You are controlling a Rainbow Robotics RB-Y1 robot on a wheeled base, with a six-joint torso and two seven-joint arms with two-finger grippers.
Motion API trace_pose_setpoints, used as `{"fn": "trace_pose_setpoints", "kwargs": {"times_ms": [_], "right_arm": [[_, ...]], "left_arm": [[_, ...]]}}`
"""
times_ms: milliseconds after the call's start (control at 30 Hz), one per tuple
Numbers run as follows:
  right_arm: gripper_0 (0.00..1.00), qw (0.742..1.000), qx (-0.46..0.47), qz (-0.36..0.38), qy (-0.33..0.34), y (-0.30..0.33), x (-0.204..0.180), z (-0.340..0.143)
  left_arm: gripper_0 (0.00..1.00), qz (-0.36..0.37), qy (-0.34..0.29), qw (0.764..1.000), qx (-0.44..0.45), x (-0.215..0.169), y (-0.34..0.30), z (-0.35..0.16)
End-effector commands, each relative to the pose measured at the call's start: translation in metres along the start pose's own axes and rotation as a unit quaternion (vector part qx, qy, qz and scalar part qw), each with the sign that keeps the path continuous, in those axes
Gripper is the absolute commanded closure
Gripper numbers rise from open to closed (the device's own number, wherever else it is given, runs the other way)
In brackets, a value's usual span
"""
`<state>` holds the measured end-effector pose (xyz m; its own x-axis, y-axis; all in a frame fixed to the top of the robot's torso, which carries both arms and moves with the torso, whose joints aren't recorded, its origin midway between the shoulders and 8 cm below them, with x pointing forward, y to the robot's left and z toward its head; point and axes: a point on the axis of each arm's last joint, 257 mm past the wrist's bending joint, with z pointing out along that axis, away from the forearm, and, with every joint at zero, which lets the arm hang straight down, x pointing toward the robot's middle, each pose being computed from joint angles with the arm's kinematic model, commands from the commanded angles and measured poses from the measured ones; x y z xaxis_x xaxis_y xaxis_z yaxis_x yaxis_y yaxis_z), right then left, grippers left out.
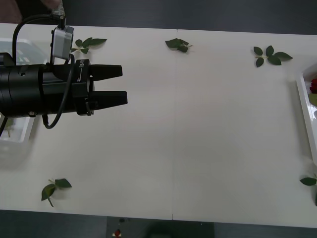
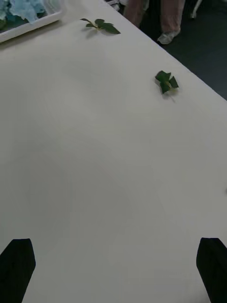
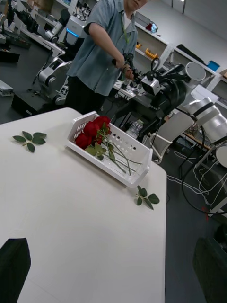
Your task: Put the red flowers into the right box and the blue flowers into the left box
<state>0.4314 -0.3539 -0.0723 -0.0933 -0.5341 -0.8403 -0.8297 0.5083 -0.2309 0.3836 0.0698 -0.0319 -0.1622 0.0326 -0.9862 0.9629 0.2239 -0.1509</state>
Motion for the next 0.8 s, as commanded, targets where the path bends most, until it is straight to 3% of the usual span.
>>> {"fn": "trace_pose_setpoints", "kwargs": {"times_ms": [33, 433, 800], "right_arm": [[0.00, 0.999, -0.018, -0.037, -0.021, 0.007, -0.034, -0.010], [0.00, 0.992, -0.093, -0.058, -0.061, 0.044, -0.059, -0.005], [0.00, 0.990, -0.120, -0.063, -0.051, 0.056, -0.055, 0.000]], "left_arm": [[0.00, 0.016, 0.018, 1.000, 0.005, 0.007, -0.006, -0.003], [0.00, 0.016, 0.018, 1.000, 0.005, 0.007, -0.006, -0.003], [0.00, 0.016, 0.018, 1.000, 0.005, 0.007, -0.006, -0.003]]}}
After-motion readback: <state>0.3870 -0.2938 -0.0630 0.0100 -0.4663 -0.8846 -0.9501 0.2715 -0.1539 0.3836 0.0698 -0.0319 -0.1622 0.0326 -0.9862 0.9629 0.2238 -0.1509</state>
